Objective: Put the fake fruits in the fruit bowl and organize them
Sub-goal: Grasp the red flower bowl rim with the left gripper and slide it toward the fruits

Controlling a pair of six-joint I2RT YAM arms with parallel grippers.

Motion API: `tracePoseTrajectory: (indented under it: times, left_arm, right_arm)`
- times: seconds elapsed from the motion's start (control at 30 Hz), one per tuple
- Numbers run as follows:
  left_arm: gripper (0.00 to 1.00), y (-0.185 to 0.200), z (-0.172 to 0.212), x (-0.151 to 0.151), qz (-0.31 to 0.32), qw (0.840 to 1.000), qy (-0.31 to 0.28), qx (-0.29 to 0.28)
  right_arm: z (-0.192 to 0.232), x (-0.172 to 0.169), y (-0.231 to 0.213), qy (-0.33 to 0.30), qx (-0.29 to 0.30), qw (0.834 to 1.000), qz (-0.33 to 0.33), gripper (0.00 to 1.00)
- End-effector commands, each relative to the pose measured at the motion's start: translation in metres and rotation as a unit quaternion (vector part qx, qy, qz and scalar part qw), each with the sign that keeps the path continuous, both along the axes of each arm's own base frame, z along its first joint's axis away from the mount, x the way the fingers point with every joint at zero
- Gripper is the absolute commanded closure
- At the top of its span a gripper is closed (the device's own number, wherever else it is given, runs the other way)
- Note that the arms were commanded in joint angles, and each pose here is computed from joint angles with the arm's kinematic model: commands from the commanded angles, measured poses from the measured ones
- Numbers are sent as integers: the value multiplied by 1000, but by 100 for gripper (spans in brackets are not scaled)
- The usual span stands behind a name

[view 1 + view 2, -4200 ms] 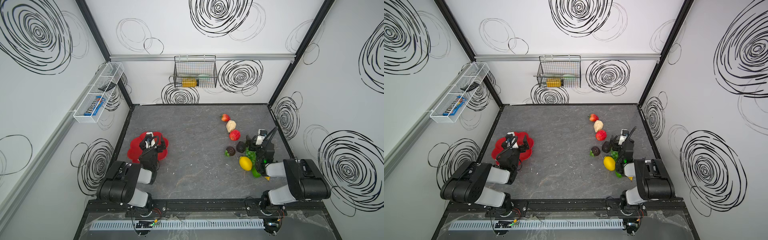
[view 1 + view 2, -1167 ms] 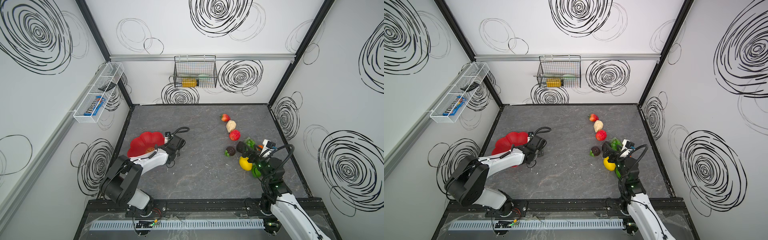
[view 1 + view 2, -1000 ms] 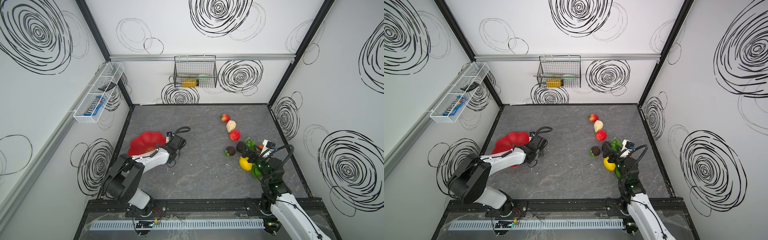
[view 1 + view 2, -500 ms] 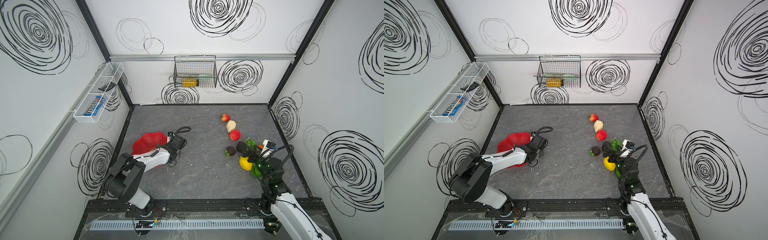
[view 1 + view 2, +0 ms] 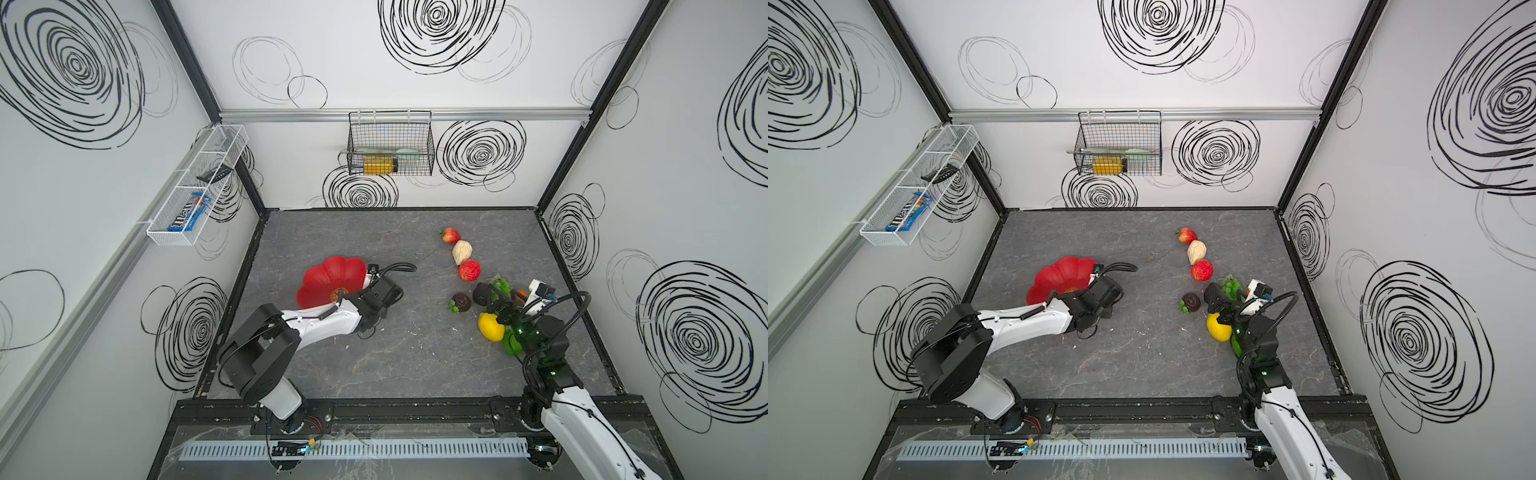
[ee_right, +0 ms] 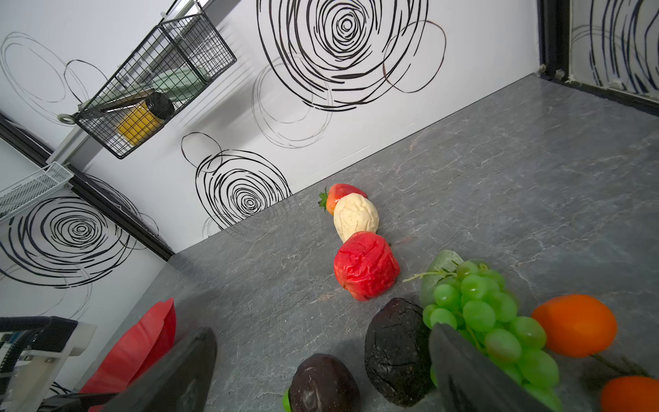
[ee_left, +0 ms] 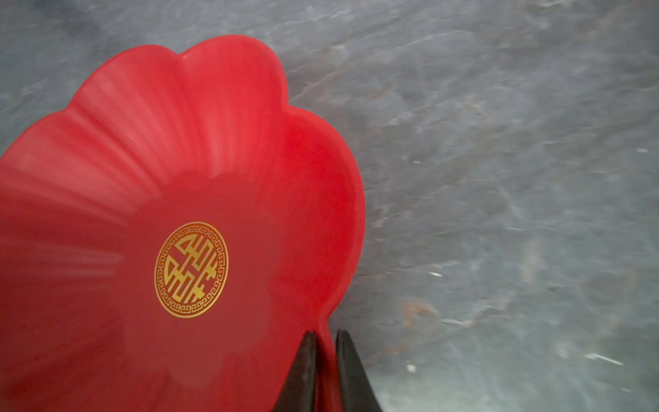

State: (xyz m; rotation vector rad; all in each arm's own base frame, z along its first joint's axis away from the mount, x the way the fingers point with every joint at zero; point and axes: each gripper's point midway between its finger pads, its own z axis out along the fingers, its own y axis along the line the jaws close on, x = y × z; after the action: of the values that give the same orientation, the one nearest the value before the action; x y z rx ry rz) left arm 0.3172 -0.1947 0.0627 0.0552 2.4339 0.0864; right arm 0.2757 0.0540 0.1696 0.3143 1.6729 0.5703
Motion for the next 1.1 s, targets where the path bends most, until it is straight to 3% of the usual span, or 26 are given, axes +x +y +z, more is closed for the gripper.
tracePoseTrajectory:
  times: [0.0,0.3,0.47,0.67,0.87,1.07]
  left_arm:
    - [86,-50,1,-9,-31,998,10,-44]
    - [85,-144,8,-35,-119,991,20,-65]
    - [84,-176,15,-47,-153,985,21,-74]
    - [78,-181,22,-52,-165,982,22,-86]
    - [59,-191,48,-66,-195,969,29,-146]
    - [48,-160,94,-67,-192,964,-16,-185]
  right_arm:
    - [2,-1,-4,-1,4,1000,-15,3]
    - [3,-4,-11,-6,4,999,-33,3]
    - [3,-4,-13,-6,4,999,-37,3]
    - [3,-4,-14,-5,4,999,-39,3]
    - [1,-3,-15,-3,-1,999,-43,3]
    - [0,-1,-17,4,-13,999,-47,3]
